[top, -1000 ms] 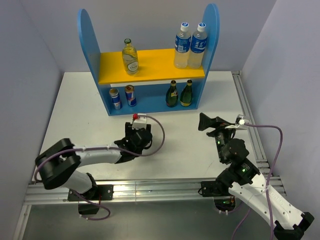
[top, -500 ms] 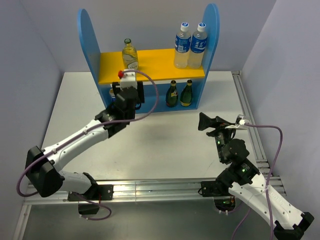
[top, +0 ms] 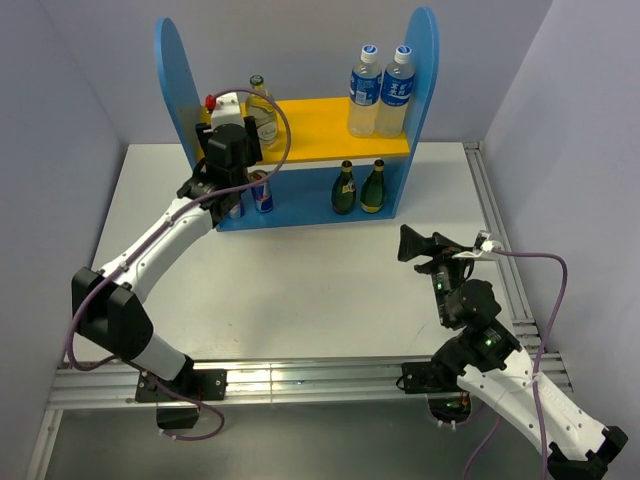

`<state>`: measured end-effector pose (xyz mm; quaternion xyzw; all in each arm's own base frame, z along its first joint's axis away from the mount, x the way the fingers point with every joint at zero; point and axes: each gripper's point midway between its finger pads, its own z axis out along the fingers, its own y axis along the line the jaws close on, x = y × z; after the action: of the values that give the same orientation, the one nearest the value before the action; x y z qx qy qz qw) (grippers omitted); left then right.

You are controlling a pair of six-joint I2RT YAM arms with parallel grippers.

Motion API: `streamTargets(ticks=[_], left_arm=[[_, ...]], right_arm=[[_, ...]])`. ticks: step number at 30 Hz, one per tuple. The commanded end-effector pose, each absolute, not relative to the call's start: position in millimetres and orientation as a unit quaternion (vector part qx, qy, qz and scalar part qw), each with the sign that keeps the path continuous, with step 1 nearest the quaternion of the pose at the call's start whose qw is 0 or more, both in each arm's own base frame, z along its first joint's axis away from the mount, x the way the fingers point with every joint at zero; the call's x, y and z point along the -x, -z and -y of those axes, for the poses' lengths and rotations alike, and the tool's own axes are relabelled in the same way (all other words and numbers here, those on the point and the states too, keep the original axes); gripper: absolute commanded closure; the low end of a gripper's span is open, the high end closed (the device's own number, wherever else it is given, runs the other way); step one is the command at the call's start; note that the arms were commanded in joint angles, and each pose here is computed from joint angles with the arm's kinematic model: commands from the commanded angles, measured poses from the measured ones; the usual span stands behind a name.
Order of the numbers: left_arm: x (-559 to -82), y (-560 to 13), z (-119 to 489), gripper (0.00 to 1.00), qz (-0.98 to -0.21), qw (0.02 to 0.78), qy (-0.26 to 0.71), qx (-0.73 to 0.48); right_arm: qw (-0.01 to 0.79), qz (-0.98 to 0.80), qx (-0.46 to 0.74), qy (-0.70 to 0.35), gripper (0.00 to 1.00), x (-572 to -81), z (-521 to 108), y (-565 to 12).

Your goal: Place and organize the beverage onto the shelf

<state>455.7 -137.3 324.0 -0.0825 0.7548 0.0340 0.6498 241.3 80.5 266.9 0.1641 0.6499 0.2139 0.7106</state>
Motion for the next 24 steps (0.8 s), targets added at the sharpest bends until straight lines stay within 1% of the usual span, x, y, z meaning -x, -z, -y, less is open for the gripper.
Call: streamTargets(ticks=[1, 6, 11, 12, 13, 14, 15, 16, 18, 19, 21, 23, 24], left_arm=[[-470, -375, 132, 1.00, -0.702, 0.703, 0.013, 0.114], [-487, -365, 124, 1.00, -0.707, 0.697, 0.007, 0.123], [-491, -361, 125, 0.99, -0.711, 0.692, 0.013, 0.123], [-491, -359, 126, 0.89, -0.714, 0.690, 0.014, 0.120], [-491, -358, 128, 0.81, -0.715, 0.689, 0.017, 0.114], [-490, -357, 128, 0.72, -0.716, 0.689, 0.016, 0.113], [-490, -354, 128, 0.50, -0.717, 0.687, 0.016, 0.112], [-490, -354, 128, 0.41, -0.717, 0.688, 0.015, 0.113], [-488, -353, 127, 0.29, -0.717, 0.687, 0.015, 0.113], [-487, -352, 126, 0.15, -0.718, 0.687, 0.013, 0.114], [-483, -354, 124, 0.08, -0.716, 0.688, 0.006, 0.115], [-479, -352, 124, 0.04, -0.717, 0.688, -0.003, 0.115], [-476, -355, 124, 0.03, -0.715, 0.690, -0.003, 0.115]], right_arm=[[0.714, -0.640, -0.170, -0.227, 0.00, -240, -81, -270], [0.713, -0.643, -0.168, -0.225, 0.00, -241, -82, -269], [0.713, -0.643, -0.170, -0.224, 0.00, -241, -82, -268], [0.713, -0.643, -0.169, -0.224, 0.00, -241, -82, -268], [0.712, -0.643, -0.169, -0.224, 0.00, -241, -82, -267], [0.712, -0.644, -0.169, -0.223, 0.00, -241, -82, -267], [0.712, -0.644, -0.169, -0.225, 0.00, -241, -83, -266], [0.712, -0.644, -0.169, -0.225, 0.00, -241, -83, -266], [0.711, -0.645, -0.170, -0.224, 0.00, -241, -82, -266], [0.711, -0.645, -0.170, -0.224, 0.00, -241, -82, -266], [0.712, -0.643, -0.171, -0.225, 0.00, -240, -82, -267], [0.712, -0.643, -0.171, -0.225, 0.00, -240, -82, -266], [0.711, -0.644, -0.170, -0.226, 0.00, -240, -82, -266]])
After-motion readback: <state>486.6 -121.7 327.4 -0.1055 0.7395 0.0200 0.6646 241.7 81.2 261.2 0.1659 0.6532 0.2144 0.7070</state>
